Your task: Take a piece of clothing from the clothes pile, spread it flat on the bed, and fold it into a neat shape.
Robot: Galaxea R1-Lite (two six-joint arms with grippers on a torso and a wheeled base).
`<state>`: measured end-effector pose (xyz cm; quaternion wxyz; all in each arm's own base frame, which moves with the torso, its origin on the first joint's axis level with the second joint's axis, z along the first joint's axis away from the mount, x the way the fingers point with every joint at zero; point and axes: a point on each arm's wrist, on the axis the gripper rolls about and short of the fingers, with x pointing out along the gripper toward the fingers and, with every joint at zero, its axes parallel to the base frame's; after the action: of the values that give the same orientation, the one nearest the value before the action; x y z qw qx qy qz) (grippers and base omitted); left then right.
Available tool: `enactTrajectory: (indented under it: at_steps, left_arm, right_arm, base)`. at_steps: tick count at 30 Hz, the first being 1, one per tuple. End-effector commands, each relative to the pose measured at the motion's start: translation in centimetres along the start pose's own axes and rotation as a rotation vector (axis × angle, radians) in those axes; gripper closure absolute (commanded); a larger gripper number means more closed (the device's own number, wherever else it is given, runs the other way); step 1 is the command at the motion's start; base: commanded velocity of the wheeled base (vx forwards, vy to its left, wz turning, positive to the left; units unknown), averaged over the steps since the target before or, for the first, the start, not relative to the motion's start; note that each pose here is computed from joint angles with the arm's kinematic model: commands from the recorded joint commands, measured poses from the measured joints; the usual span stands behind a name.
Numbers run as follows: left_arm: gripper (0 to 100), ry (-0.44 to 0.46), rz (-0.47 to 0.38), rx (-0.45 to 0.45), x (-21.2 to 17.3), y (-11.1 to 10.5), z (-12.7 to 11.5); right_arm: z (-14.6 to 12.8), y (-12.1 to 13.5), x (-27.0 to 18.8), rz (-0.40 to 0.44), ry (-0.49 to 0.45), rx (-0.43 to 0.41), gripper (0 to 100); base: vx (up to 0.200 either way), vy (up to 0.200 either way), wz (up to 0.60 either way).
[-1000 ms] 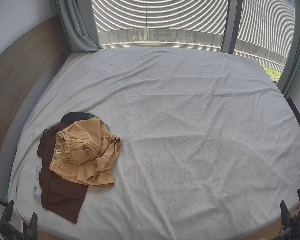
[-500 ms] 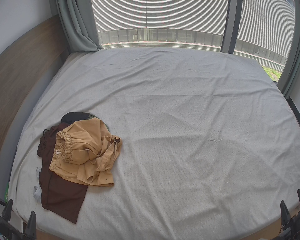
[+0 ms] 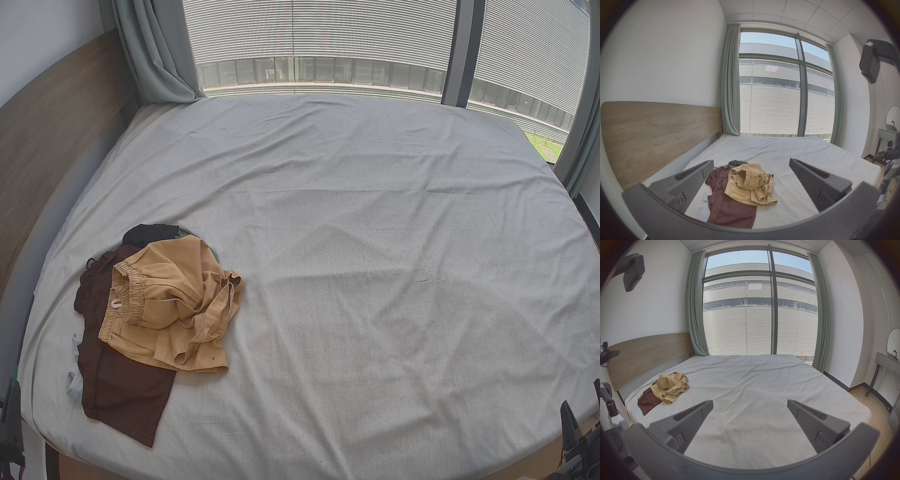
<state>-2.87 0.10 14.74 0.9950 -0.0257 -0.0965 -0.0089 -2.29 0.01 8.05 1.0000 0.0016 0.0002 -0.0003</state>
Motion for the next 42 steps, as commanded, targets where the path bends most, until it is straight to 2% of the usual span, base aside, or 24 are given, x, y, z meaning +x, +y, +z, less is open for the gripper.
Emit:
enactTrajectory:
  at_steps: [1,6,7,9,18,24,27,37,42]
  left_arm:
    - [0,0.037,0.0,-0.006,1.3,0.0,0.9]
    - [0,0.067,-0.007,-0.045,1.6,0.0,0.6]
    - [0,0.075,-0.017,-0.116,1.7,-0.1,0.7]
    - [0,0.115,-0.025,-0.158,2.4,-0.1,0.7]
    - [0,0.233,-0.116,-0.231,4.0,-0.4,0.5]
    - [0,0.299,-0.14,-0.263,5.2,-0.5,0.3]
    - [0,0.375,-0.208,-0.283,6.3,-0.7,0.0]
    - [0,0.43,-0.275,-0.318,9.9,-1.0,0.0]
    - [0,0.494,-0.315,-0.336,11.6,-1.1,-0.5]
  right_arm:
    - [-0.5,0.0,0.0,0.001,0.0,0.0,0]
    - [-0.5,0.0,0.0,0.004,0.0,0.001,0]
    - [-0.5,0.0,0.0,0.004,0.001,0.001,0]
    - [-0.5,0.0,0.0,0.004,0.001,0.001,0]
    - [-0.5,0.0,0.0,0.004,0.001,0.003,0]
    - [-0.5,0.0,0.0,0.005,0.001,0.001,0]
    - [-0.5,0.0,0.0,0.005,0.001,0.001,0]
    - [-0.5,0.0,0.0,0.007,0.001,0.0,0]
    - [-0.5,0.0,0.0,0.008,0.001,0.0,0]
  base:
    - [0.0,0.0,0.0]
    - [0.0,0.0,0.0]
    - [0.0,0.0,0.0]
    - [0.0,0.0,0.0]
    - [0.0,0.0,0.0]
    - [0.0,0.0,0.0]
    - [0.0,0.0,0.0]
    - [0.0,0.0,0.0]
    - [0.0,0.0,0.0]
